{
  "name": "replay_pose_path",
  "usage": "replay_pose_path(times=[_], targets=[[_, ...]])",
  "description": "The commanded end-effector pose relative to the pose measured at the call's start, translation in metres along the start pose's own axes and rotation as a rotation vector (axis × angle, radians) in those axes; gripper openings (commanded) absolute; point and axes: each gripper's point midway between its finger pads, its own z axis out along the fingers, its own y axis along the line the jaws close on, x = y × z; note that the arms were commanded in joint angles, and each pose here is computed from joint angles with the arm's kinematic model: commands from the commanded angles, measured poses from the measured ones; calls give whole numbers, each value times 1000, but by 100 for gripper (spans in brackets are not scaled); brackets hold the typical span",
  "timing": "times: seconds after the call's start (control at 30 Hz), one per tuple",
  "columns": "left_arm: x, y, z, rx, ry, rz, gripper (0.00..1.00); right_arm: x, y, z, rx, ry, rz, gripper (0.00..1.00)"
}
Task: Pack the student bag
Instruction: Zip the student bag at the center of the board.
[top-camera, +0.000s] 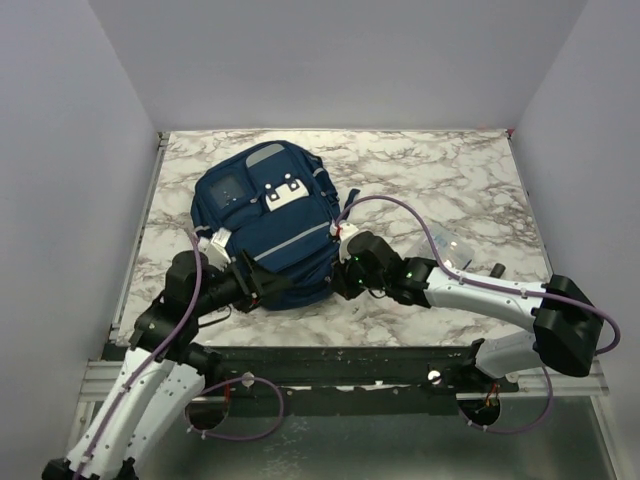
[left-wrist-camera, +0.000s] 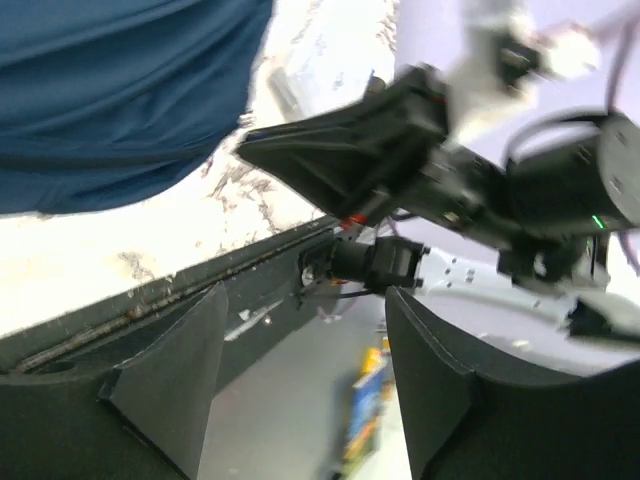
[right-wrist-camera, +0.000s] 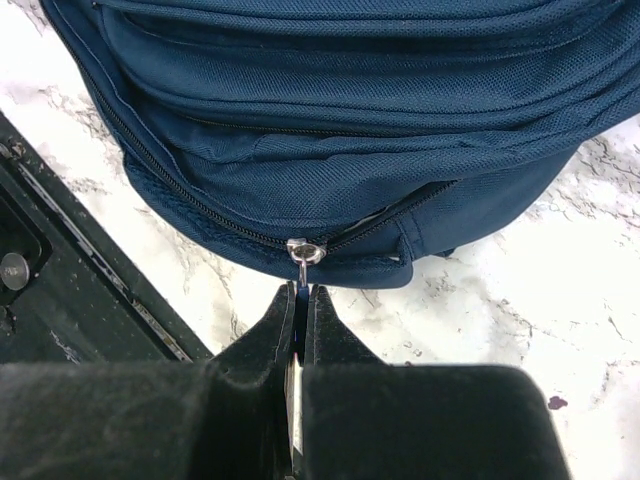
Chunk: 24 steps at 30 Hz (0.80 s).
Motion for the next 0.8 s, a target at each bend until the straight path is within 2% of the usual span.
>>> replay_pose_path(times=[0.0,0.13,0.23,0.3,0.47,0.6,0.77], targets=[[-16,-43,-4,18,-90,420,69,-7,12,-5,-70,-30,-25,1],[-8,-50,9,-35,96,740,71,-6,11,-7,-66,-31,-29,1],[-16,-42,20,-120,110,1033,71,-8,15,-8,-91,-62,-25,0],[-19,-40,31,-87,101,1206,72,-12,17,-8,-98,-74,-8,0],[6,-17,52,68,183,1575,74,-20,37,-8,-202,-105,21,0],[12,-6,69,95,184,1624,72,-21,47,-9,-258,-100,29,1],[4,13,88,-23,189,1637,50,-26,50,-13,-270,-117,17,1]])
